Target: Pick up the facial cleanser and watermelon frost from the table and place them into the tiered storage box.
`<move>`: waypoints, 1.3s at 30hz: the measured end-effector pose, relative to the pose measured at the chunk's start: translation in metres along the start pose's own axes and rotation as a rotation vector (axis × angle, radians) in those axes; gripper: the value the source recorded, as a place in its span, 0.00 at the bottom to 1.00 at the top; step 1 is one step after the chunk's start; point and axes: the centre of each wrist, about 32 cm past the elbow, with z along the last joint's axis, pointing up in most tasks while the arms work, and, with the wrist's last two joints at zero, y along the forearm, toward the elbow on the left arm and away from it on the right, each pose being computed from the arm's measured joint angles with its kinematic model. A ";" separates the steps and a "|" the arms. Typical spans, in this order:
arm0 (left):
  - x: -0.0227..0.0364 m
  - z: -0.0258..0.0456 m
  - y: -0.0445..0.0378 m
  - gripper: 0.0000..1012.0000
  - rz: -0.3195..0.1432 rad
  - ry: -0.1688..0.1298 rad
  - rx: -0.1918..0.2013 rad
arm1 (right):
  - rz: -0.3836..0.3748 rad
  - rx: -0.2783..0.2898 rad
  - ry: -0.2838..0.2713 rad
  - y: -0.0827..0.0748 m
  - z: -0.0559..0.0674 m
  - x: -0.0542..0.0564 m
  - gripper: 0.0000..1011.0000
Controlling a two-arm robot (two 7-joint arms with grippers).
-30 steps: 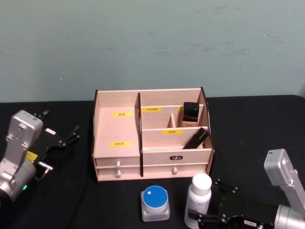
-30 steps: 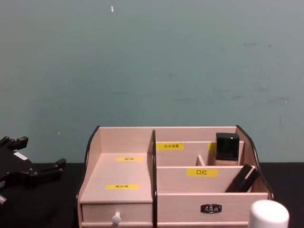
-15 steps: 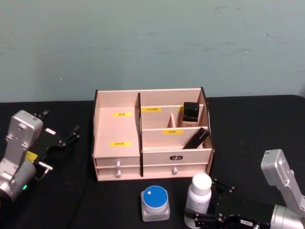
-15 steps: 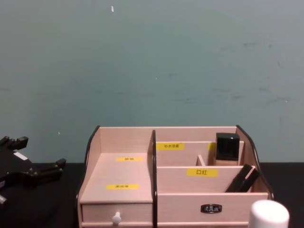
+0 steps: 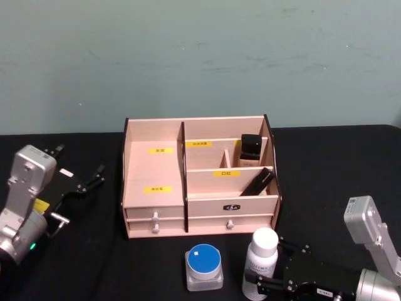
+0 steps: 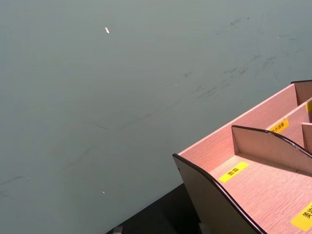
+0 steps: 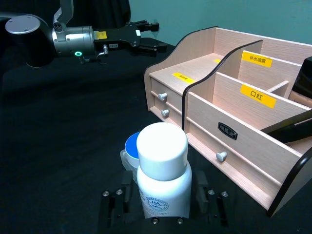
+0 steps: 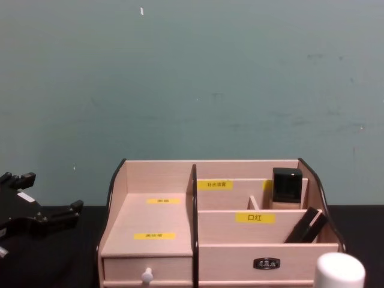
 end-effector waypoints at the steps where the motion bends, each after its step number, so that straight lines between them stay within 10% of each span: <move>1: 0.0000 0.0000 0.0000 1.00 0.000 0.000 0.000 | 0.000 0.000 0.000 0.000 0.000 0.000 0.80; 8: 0.0000 0.0000 0.0000 1.00 0.000 0.000 0.000 | -0.001 0.000 0.000 0.000 0.000 0.000 0.61; 21: 0.0000 0.0000 0.0000 1.00 0.000 0.000 0.000 | 0.000 0.014 0.001 0.000 0.002 0.000 0.60; 39: 0.0000 0.0000 0.0000 1.00 0.000 0.000 0.000 | -0.047 0.213 -0.124 0.032 0.080 0.031 0.60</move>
